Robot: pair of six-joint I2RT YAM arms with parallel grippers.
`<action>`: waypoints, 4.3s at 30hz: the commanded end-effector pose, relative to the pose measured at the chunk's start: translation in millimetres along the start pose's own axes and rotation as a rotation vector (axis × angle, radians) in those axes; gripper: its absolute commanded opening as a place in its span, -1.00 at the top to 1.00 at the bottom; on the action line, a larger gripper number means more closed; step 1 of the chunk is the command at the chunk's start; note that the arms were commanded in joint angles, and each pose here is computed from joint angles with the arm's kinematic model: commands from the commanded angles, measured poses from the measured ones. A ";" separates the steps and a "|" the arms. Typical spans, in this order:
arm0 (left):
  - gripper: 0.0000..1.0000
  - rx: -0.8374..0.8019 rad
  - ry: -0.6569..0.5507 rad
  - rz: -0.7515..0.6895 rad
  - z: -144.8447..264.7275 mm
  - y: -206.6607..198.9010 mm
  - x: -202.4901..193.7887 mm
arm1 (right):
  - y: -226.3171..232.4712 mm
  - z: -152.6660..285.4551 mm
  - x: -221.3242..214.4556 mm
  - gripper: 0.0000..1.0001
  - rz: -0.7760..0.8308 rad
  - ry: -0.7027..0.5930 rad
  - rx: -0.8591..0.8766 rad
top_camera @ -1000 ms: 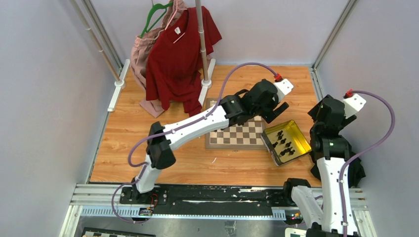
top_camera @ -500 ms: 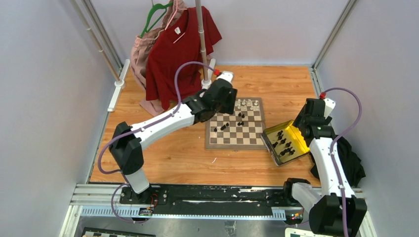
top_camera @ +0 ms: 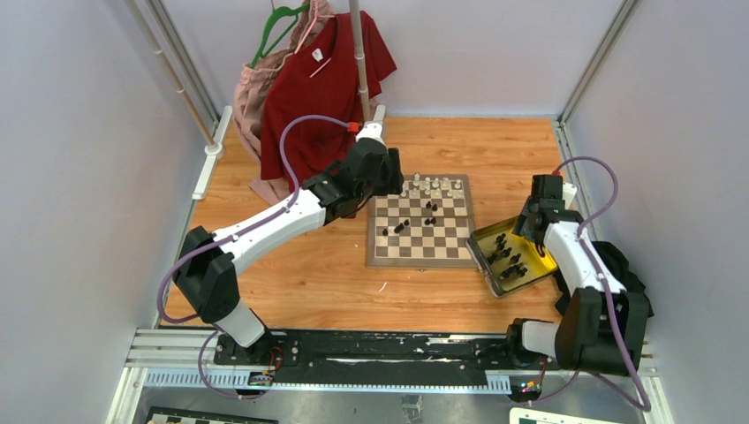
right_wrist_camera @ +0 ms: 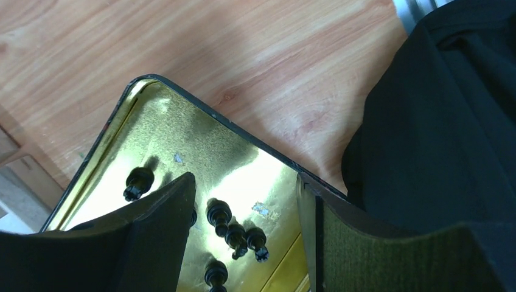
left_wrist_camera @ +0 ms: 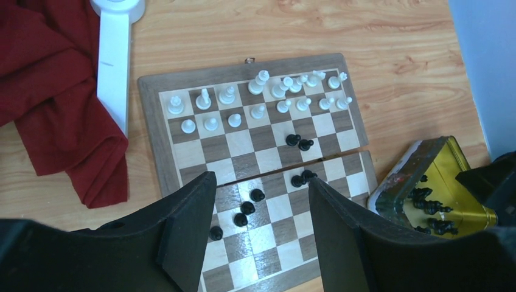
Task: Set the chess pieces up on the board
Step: Adjust the storage box at the center of the board, then pick up the chess piece from the chessboard.
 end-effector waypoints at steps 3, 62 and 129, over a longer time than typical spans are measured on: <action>-0.25 -0.029 -0.031 0.045 -4.4 3.2 15.1 | 2.8 -21.3 8.9 -0.32 0.012 0.043 -0.021; -0.19 0.300 -0.028 0.013 -41.4 113.3 -4.9 | -29.9 -108.5 87.5 -0.37 -0.282 0.026 -0.266; -0.58 0.246 -0.070 0.084 1.6 142.4 -32.6 | 255.3 39.0 38.2 0.25 0.632 -0.182 0.576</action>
Point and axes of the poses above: each gripper's point midway between its finger pads, its own z axis back along the fingers, its own y axis along the line the jaws close on, x = y × z, the point moved 2 cm from there along z, back along the fingers, and after that the axes turned 12 degrees about z, right-handed, at the moved point
